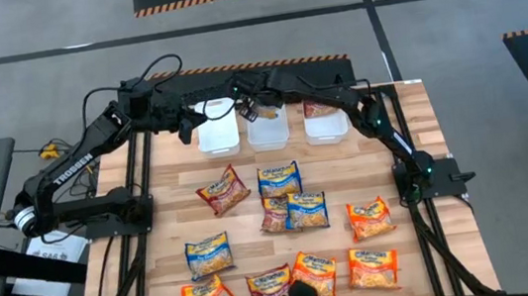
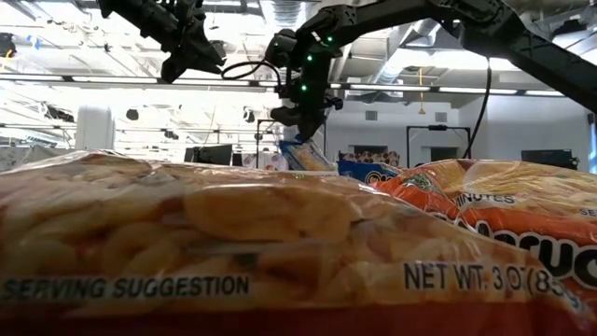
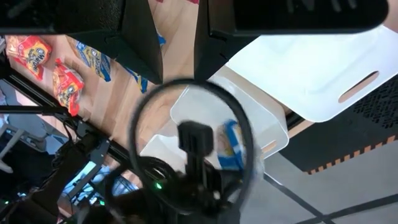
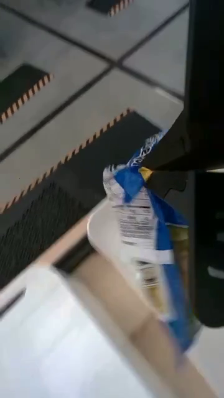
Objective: Sort Maruchan noodles
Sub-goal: Put the top left blue noodle soup pack into the middle white bin
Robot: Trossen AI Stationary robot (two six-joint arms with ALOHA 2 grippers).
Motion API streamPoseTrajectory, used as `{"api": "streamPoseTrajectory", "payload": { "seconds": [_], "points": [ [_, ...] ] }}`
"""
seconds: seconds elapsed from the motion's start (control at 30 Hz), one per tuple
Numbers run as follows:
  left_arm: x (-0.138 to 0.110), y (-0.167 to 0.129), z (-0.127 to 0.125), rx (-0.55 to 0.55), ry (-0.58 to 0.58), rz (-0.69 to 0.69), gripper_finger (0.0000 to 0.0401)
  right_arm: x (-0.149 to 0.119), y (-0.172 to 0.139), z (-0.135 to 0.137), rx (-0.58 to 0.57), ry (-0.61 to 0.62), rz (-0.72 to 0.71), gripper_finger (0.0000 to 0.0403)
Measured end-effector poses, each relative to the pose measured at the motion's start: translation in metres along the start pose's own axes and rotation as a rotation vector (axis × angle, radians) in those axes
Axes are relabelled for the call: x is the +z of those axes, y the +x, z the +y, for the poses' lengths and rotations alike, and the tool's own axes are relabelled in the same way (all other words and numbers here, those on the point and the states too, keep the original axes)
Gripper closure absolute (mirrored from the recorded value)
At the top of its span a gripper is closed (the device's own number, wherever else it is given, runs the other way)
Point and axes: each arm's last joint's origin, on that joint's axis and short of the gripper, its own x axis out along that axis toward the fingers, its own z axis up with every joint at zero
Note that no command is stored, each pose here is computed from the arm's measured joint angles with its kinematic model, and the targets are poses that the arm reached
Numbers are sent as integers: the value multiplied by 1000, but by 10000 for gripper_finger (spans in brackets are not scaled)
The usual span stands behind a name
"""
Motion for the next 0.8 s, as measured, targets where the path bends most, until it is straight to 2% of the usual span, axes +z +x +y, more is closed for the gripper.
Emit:
{"api": "streamPoseTrajectory", "payload": {
  "seconds": [0.37, 0.6, 0.8],
  "points": [
    [0, 0, 0, 0, 0, -1, 324, 3, 15, -21, -24, -11, 5, 398],
    [0, 0, 0, 0, -2, -2, 324, 1, 24, -19, 4, -71, 0, 398],
    [0, 0, 0, 0, -20, -3, 324, -2, 34, -21, 19, -66, 4, 398]
  ]
}}
